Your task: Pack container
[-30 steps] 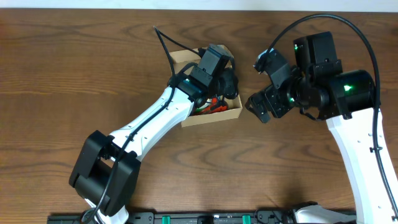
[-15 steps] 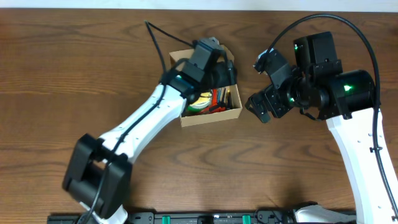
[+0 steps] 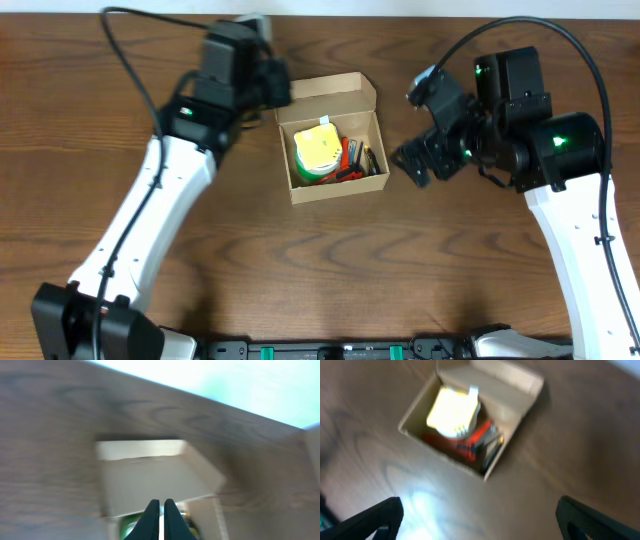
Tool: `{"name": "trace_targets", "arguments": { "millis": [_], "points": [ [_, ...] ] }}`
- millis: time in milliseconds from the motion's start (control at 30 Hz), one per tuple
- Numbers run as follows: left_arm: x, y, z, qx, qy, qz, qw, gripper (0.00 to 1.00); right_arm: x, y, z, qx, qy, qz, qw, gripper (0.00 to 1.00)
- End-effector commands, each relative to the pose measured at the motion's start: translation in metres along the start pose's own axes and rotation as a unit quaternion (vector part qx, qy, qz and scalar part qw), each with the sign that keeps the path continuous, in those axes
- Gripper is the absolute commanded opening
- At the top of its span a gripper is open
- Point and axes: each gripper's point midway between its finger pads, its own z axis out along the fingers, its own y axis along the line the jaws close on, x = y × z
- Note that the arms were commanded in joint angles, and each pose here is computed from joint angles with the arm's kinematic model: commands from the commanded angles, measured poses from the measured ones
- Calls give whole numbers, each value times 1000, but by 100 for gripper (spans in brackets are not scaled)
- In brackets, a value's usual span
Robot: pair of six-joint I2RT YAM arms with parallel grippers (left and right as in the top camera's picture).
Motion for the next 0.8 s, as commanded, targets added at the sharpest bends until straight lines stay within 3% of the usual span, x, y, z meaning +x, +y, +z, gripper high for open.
{"name": "trace_targets", "arguments": {
  "millis": [0, 67, 100, 233, 467, 767],
  "points": [
    [-5, 36, 7, -24, 16, -20, 999, 6, -12, -2, 10, -8, -29, -6, 1000, 42],
    [-3, 56, 16, -37, 28, -38, 998, 6, -16, -25, 27, 32, -34, 28, 999, 7],
    [0, 62, 22, -35, 37, -50, 997, 6, -16, -38, 36, 52, -35, 57, 996, 1],
    [20, 75, 56, -7, 87, -107, 990, 6, -13, -84, 82, 74, -42, 143, 986, 1],
    [56, 104, 121, -1, 138, -177, 975, 6, 12, -121, 174, -24, -26, 242, 970, 1],
    [82, 108, 167, 82, 183, -258, 945, 5, 28, -118, 257, -174, -44, 330, 927, 1]
  ]
}}
